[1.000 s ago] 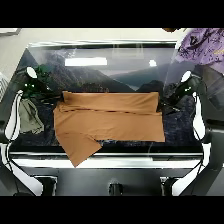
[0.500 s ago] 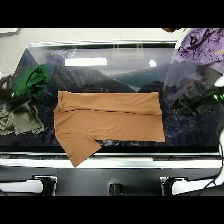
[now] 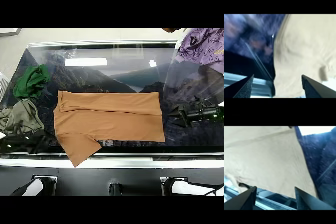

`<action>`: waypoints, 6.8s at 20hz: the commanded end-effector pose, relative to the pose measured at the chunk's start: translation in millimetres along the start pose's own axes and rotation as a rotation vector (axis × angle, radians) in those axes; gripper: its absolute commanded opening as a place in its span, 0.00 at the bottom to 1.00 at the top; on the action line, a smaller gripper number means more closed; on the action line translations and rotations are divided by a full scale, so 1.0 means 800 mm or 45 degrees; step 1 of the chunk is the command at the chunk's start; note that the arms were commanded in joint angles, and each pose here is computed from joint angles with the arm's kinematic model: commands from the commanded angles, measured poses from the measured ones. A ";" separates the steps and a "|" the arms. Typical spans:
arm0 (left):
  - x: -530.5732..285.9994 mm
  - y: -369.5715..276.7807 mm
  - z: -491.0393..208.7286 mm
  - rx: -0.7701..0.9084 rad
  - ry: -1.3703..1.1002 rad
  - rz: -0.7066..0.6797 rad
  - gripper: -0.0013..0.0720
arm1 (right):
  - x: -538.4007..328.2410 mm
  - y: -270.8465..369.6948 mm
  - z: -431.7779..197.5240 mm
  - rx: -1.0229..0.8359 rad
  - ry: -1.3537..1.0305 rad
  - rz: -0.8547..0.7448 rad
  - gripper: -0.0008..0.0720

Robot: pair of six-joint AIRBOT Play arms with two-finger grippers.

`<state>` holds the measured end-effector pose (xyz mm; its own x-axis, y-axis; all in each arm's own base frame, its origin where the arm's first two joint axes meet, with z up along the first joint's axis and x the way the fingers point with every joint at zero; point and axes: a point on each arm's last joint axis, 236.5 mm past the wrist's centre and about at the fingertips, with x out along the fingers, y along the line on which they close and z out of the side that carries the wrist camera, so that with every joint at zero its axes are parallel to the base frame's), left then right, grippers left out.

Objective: Fold the clothes and pants, and hang the long-sleeved shirts on hangers.

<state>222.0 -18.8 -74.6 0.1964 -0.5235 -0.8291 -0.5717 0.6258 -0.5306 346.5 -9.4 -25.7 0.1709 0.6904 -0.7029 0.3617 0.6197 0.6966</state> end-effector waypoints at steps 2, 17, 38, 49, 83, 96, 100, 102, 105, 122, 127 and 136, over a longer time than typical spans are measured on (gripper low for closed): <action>0.046 -0.001 -0.049 -0.034 0.064 -0.060 0.94 | 0.002 0.012 -0.002 0.003 -0.005 0.062 0.72; 0.092 -0.024 -0.087 0.041 0.162 0.036 0.05 | 0.001 0.008 0.003 0.019 -0.029 0.050 0.64; 0.091 -0.024 -0.087 0.044 0.163 0.035 0.05 | 0.070 -0.091 -0.103 0.173 0.379 -0.216 0.67; 0.060 -0.014 -0.084 0.082 0.204 0.127 0.04 | 0.058 -0.097 -0.097 0.138 0.289 -0.405 0.05; 0.034 -0.184 0.180 0.606 -0.074 0.170 0.04 | 0.045 0.019 0.079 -0.431 -0.213 -0.507 0.05; 0.098 -0.192 0.205 0.622 0.021 0.183 0.05 | 0.096 0.014 0.105 -0.389 -0.163 -0.393 0.06; 0.095 -0.203 0.211 0.635 -0.014 0.173 0.59 | 0.077 0.017 0.118 -0.308 -0.212 -0.422 0.49; 0.084 -0.215 0.216 0.638 -0.042 0.165 0.78 | 0.047 0.022 0.131 -0.234 -0.256 -0.410 0.60; 0.058 -0.241 0.220 0.683 -0.096 0.137 0.78 | 0.010 0.001 0.132 -0.113 -0.240 -0.338 0.69; 0.020 -0.270 0.216 0.723 -0.172 0.102 0.77 | 0.126 -0.022 0.090 -0.009 0.113 -0.068 0.65; 0.023 -0.277 0.210 0.718 -0.155 0.068 0.20 | 0.118 -0.009 0.096 -0.070 0.065 -0.137 0.05; 0.147 -0.360 0.074 0.719 0.087 -0.022 0.04 | -0.056 0.045 0.081 -0.145 -0.215 -0.536 0.05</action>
<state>469.1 -166.7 -18.6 0.1840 -0.5138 -0.8380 -0.0495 0.8466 -0.5299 426.5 -25.3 -15.3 0.1654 0.4052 -0.8991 0.3047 0.8461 0.4374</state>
